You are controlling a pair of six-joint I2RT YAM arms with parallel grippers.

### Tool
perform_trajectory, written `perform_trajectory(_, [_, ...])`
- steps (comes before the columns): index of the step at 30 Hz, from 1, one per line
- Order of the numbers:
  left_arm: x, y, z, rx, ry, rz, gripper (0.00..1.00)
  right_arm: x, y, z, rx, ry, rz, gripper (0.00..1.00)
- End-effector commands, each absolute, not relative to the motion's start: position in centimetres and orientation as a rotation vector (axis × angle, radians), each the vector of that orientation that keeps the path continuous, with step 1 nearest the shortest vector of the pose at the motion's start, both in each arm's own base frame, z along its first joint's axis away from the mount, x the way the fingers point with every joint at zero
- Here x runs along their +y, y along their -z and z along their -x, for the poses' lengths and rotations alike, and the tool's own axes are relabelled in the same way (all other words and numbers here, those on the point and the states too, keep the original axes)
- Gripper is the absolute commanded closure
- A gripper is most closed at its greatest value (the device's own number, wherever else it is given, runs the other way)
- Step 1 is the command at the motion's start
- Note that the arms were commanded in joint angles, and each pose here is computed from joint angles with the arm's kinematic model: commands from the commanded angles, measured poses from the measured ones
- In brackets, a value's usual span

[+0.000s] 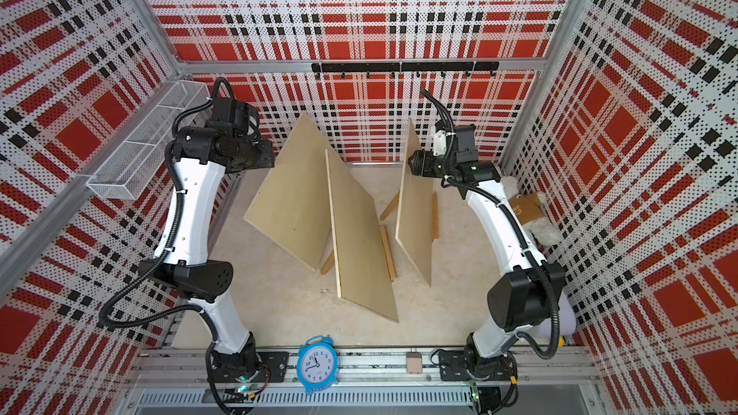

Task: Disassemble the easel
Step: Pick up the drawing board from the easel.

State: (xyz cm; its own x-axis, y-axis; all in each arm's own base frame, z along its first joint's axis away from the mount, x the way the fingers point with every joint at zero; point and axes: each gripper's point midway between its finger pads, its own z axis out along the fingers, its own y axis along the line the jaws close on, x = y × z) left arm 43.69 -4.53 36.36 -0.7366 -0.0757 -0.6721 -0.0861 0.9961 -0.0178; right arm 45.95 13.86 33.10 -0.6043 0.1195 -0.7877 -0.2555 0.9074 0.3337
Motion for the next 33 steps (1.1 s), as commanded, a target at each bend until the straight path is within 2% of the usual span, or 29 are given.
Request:
perform_trajectory(1, [-5.0, -36.3, -43.0, 2.421, -0.024, 0.133, 0.45, 13.9, -36.3, -46.8, 2.074, -0.474, 0.156, 0.19])
perform_trajectory(4, [-5.9, -36.4, -43.2, 2.420, 0.045, 0.150, 0.44, 13.8, -37.3, -47.1, 2.091, -0.421, 0.227, 0.18])
perform_trajectory(13, [-4.9, -35.4, -43.4, 2.443, 0.012, 0.194, 0.47, 14.2, -35.8, -47.5, 2.147, -0.397, 0.308, 0.17])
perform_trajectory(33, [-4.8, -33.4, -45.9, 2.478, 0.068, 0.157, 0.50, 14.0, -34.2, -47.2, 2.203, -0.423, 0.245, 0.17])
